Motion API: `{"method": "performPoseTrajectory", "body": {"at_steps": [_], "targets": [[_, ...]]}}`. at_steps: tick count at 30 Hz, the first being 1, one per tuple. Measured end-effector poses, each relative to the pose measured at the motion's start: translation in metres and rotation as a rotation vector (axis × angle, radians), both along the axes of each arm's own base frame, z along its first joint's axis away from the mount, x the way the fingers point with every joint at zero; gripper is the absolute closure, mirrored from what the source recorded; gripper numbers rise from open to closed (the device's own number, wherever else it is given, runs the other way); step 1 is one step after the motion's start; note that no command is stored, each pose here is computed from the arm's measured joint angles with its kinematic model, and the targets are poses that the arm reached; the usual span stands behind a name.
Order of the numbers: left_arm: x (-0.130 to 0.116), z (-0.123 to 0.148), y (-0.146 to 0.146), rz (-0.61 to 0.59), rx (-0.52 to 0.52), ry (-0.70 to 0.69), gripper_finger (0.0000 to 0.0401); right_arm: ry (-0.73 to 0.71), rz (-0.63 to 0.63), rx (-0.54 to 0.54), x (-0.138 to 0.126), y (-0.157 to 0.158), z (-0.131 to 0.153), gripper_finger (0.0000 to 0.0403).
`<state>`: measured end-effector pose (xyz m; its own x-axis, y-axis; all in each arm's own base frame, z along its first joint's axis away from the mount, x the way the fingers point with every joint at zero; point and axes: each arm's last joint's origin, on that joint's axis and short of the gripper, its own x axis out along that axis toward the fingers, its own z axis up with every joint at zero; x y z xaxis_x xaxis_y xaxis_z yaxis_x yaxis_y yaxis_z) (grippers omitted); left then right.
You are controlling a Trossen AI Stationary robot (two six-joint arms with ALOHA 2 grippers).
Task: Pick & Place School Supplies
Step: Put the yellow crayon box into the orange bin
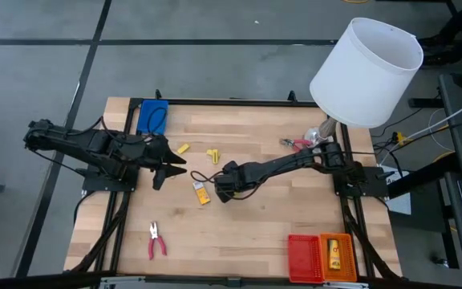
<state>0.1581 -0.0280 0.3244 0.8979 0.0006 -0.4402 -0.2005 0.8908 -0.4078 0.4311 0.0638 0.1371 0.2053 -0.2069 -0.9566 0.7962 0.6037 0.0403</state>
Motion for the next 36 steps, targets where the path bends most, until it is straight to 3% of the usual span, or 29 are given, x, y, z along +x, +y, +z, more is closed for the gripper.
{"method": "performPoseTrajectory", "body": {"at_steps": [10, 26, 36], "targets": [[-0.0003, 0.0016, -0.0001, -0.001, -0.014, -0.003, 0.0235, -0.008, -0.024, 0.011, 0.0013, 0.0005, -0.0028, 0.0124], [-0.0003, 0.0016, -0.0002, 0.0, -0.023, -0.002, 0.0236, -0.009, -0.04, 0.021, 0.0011, 0.0005, -0.0029, 0.0221], [-0.0003, 0.0016, -0.0004, -0.008, -0.019, -0.002, 0.0239, 0.049, -0.054, 0.025, -0.0044, 0.0003, -0.003, 0.0217]]}}
